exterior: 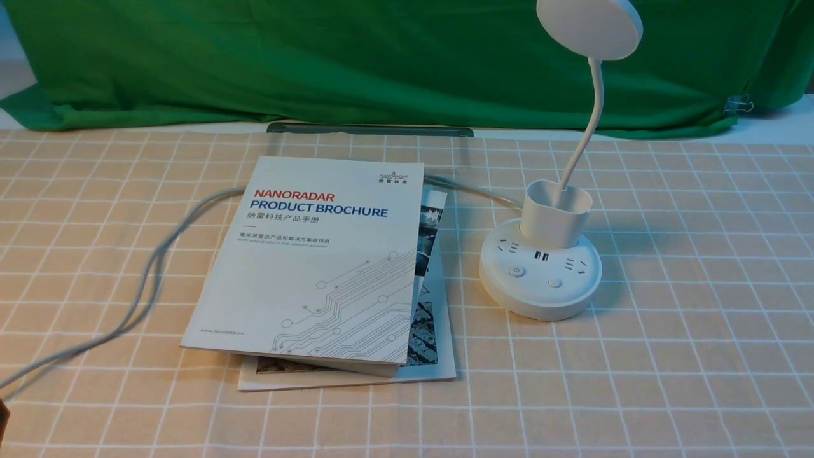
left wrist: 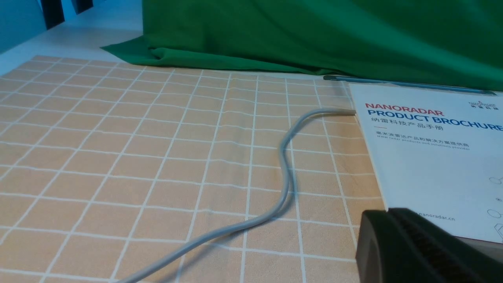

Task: Turn on the table lamp on the light coffee tablecloth with your hand.
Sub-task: 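Press the button on the base of the white desk lamp with the right gripper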

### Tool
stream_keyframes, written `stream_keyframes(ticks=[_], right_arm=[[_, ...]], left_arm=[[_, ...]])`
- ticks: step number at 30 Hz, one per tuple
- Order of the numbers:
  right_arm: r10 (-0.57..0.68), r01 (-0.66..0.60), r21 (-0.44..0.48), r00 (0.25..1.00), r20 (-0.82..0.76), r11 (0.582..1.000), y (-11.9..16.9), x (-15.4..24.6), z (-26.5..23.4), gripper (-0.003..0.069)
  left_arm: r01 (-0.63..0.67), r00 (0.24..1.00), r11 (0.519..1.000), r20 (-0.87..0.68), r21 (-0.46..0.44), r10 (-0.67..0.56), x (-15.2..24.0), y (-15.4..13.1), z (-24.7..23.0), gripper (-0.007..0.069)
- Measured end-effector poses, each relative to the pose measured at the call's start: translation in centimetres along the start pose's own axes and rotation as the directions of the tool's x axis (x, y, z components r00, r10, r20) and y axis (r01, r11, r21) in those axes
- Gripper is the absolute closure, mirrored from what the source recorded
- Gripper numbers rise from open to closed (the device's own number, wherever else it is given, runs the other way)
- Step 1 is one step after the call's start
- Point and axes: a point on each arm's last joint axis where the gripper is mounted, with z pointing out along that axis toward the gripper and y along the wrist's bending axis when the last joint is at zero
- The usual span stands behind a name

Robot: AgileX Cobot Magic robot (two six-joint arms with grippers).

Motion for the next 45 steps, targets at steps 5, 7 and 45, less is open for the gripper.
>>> stream_keyframes(ticks=[5, 7, 45], right_arm=[[-0.315, 0.316, -0.027, 0.949, 0.031, 0.948, 3.6, -3.2, -0.5, 0.0617], [-0.472, 0.472, -0.019, 0.881, 0.003, 0.881, 5.8, -5.1, 0.0, 0.0629], [-0.673, 0.726, -0.566, -0.195, -0.713, 0.39, 14.3, 7.6, 30.1, 0.0629]], left_arm=[[0.0, 1.0, 1.0, 0.0, 0.0, 0.0, 0.0, 0.0, 0.0, 0.0604], [0.0, 1.0, 1.0, 0.0, 0.0, 0.0, 0.0, 0.0, 0.0, 0.0604], [0.0, 1.0, 1.0, 0.0, 0.0, 0.0, 0.0, 0.0, 0.0, 0.0604]])
